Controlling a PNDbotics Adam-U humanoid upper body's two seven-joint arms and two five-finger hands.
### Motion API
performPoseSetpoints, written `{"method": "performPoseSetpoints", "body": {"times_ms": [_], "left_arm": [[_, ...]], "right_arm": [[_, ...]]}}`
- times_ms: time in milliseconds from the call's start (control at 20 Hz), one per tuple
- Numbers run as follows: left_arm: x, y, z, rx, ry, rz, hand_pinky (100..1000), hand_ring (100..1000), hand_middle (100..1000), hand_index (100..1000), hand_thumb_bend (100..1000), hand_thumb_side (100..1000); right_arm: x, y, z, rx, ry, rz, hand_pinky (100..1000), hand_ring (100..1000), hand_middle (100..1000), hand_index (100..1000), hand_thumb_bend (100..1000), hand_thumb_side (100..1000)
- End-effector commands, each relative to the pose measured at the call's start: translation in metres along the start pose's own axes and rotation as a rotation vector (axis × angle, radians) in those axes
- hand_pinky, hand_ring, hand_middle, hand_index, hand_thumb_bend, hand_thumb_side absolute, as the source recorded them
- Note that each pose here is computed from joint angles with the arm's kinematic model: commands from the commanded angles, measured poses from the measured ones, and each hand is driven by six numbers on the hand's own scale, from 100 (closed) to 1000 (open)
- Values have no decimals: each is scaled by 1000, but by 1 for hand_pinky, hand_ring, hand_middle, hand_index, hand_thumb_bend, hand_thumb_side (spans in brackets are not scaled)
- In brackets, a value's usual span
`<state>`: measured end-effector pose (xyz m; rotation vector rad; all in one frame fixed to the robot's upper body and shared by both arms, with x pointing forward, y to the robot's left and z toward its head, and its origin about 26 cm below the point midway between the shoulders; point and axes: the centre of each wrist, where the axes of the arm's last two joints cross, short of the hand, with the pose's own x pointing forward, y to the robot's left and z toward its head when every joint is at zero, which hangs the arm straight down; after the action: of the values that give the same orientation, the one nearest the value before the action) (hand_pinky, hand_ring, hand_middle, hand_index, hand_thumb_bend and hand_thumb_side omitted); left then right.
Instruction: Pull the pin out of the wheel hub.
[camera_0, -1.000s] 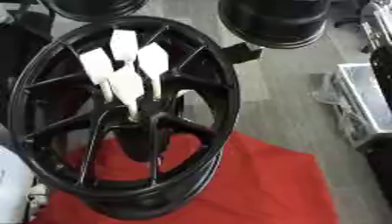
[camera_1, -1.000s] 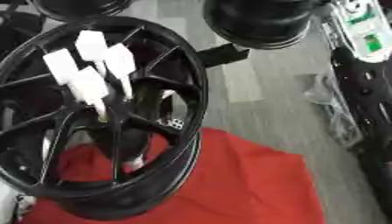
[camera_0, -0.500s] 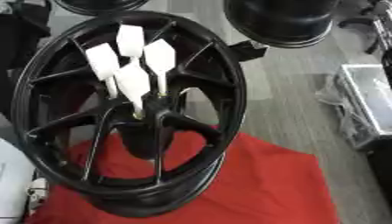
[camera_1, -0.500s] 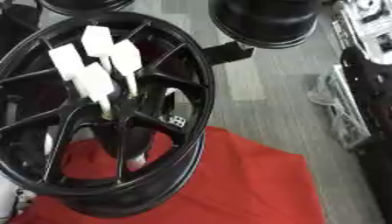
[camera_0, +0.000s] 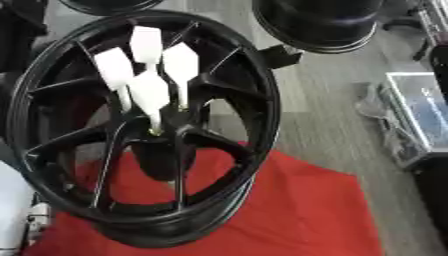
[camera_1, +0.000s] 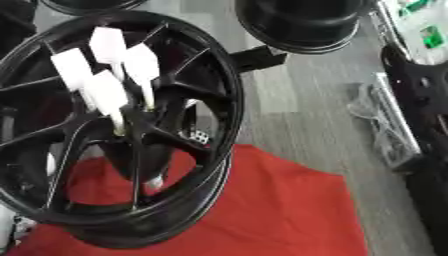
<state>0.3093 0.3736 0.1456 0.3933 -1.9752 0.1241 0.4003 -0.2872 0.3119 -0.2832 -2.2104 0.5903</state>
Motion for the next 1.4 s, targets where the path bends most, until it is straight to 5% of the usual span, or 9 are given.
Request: {"method": "performPoseSetpoints", "body": {"times_ms": [50,300,700,850,1400], "left_arm": [[10,5,-4,3,-30,-17,846,861,927,957,799,645],[11,6,-4,-1,-33,-22,847,861,928,957,801,644],[14,9,-6,-9,-41,-38,848,861,928,957,807,641],[15,9,-6,-11,-42,-39,849,862,929,957,808,639],[13,10,-4,1,-39,-36,849,861,929,957,818,634]], "right_arm": [[27,-10,-12,118,-58,140,863,696,765,845,446,363],[56,-10,-29,410,-135,363,862,719,763,840,484,347],[87,-23,-39,785,-187,590,873,768,772,838,474,336],[97,-19,-40,839,-208,629,862,756,771,841,482,337],[115,49,-71,1007,-298,590,855,756,789,854,449,364]]}}
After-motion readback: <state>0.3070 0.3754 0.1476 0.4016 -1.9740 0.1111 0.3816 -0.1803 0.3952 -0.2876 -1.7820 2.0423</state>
